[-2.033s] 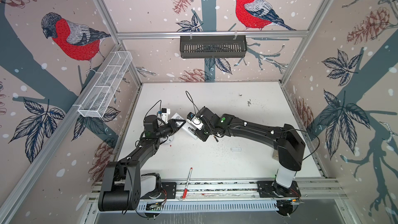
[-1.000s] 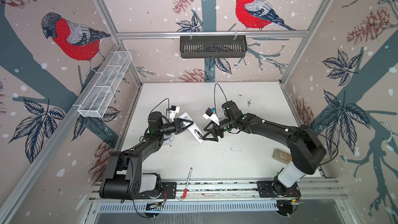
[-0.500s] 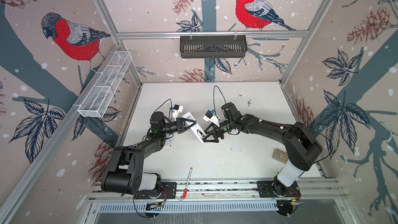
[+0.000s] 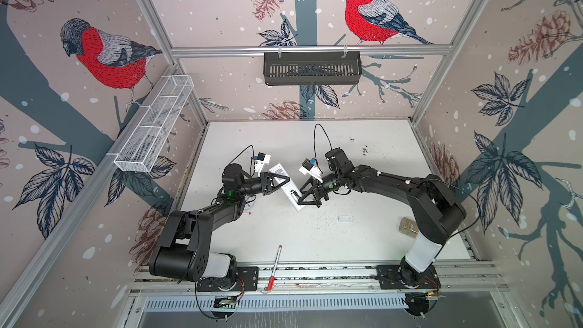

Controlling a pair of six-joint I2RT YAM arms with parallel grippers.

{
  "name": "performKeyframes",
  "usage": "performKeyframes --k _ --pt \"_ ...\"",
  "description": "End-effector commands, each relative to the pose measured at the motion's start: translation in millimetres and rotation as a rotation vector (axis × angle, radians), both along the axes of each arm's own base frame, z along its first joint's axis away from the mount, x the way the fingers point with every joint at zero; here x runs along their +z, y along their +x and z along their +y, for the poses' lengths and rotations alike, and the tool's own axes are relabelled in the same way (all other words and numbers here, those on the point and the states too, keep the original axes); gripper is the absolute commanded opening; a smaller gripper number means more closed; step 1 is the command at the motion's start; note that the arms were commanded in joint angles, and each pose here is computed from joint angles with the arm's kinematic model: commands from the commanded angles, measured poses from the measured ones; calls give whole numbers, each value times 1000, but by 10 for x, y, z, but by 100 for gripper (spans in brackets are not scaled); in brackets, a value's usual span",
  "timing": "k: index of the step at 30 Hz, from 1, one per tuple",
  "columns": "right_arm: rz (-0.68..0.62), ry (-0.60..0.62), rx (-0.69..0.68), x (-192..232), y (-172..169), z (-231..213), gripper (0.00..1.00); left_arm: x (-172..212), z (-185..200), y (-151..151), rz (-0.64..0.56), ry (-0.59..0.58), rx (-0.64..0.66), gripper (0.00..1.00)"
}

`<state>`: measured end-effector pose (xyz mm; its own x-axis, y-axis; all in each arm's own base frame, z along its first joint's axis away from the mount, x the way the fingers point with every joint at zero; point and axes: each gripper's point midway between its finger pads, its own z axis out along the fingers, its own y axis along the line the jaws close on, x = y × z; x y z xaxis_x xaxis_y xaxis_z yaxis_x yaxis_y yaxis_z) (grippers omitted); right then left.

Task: Load the batteries into the remote control
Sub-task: 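Press the second battery flat into the slot with the right gripper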

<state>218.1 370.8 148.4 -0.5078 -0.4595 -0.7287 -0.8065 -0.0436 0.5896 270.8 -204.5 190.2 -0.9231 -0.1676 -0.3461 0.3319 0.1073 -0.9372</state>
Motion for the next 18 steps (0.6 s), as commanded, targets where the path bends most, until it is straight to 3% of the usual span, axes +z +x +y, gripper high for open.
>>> performKeyframes --k 1,9,18 --pt "-33 -27 -40 -84 131 2 79 137 -43 -107 -42 -31 -69 0" --pt "-5 -46 -78 -184 281 -15 77 148 -66 -119 -40 -43 -83 0" --pt "-37 -150 -166 -304 465 -2 77 105 -68 -106 -36 -32 -80 0"
